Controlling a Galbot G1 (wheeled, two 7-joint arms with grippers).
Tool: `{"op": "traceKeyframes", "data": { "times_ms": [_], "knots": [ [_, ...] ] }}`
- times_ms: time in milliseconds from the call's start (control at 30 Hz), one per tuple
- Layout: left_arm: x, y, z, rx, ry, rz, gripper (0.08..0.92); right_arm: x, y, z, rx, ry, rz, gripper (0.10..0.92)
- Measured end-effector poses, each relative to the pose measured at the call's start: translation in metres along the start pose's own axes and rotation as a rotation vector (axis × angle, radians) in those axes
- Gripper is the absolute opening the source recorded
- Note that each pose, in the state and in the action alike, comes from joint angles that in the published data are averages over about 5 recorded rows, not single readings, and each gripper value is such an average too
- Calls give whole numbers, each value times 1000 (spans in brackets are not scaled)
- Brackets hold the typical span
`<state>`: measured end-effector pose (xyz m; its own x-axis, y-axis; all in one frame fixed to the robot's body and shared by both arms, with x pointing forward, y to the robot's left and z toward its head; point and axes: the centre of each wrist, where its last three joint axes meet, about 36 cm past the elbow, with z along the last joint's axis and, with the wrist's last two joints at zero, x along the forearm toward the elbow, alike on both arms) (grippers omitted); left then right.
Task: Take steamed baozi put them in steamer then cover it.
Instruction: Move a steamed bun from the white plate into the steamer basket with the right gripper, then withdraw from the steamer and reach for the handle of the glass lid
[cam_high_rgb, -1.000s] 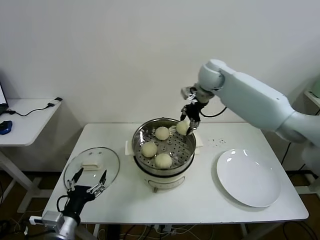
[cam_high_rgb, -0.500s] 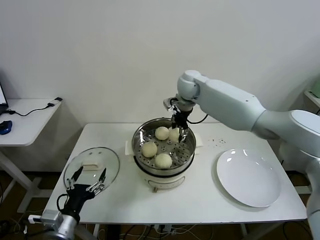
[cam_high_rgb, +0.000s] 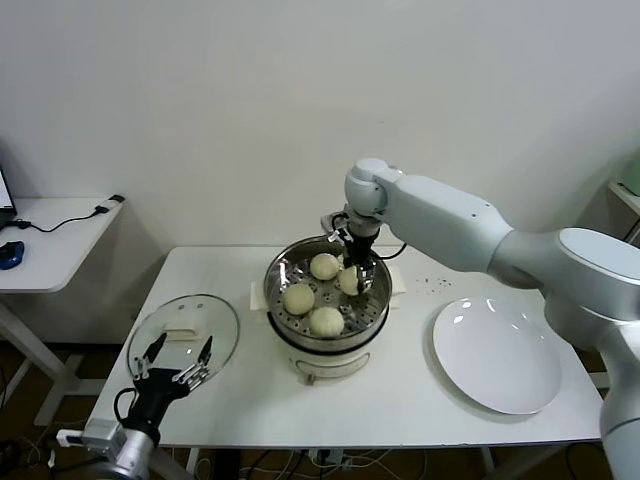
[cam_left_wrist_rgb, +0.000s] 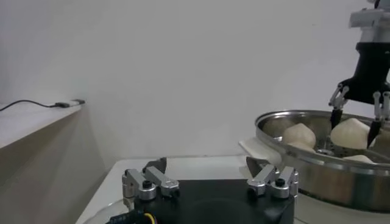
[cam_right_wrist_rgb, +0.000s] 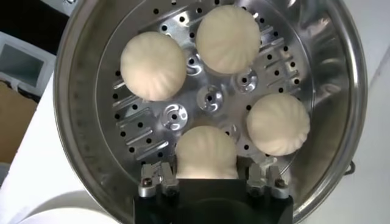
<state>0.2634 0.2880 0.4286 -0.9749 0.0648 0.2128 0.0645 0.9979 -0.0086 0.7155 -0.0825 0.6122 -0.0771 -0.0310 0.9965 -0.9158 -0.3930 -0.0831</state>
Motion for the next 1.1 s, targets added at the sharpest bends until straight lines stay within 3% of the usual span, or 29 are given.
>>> {"op": "traceKeyframes", "data": {
  "times_ms": [200, 633, 867, 1100],
  "knots": [
    [0, -1, 0, 2, 0, 1, 823, -2, 2, 0, -10, 2, 12, 813],
    [0, 1, 1, 3, 1, -3, 823, 42, 18, 34, -108, -84, 106, 823],
    [-4, 2, -1, 26, -6, -9, 823, 72, 50, 82, -247, -264, 332, 823],
    [-10, 3, 0, 57, -40, -49, 823, 66, 101, 131, -404, -531, 652, 823]
  ]
}}
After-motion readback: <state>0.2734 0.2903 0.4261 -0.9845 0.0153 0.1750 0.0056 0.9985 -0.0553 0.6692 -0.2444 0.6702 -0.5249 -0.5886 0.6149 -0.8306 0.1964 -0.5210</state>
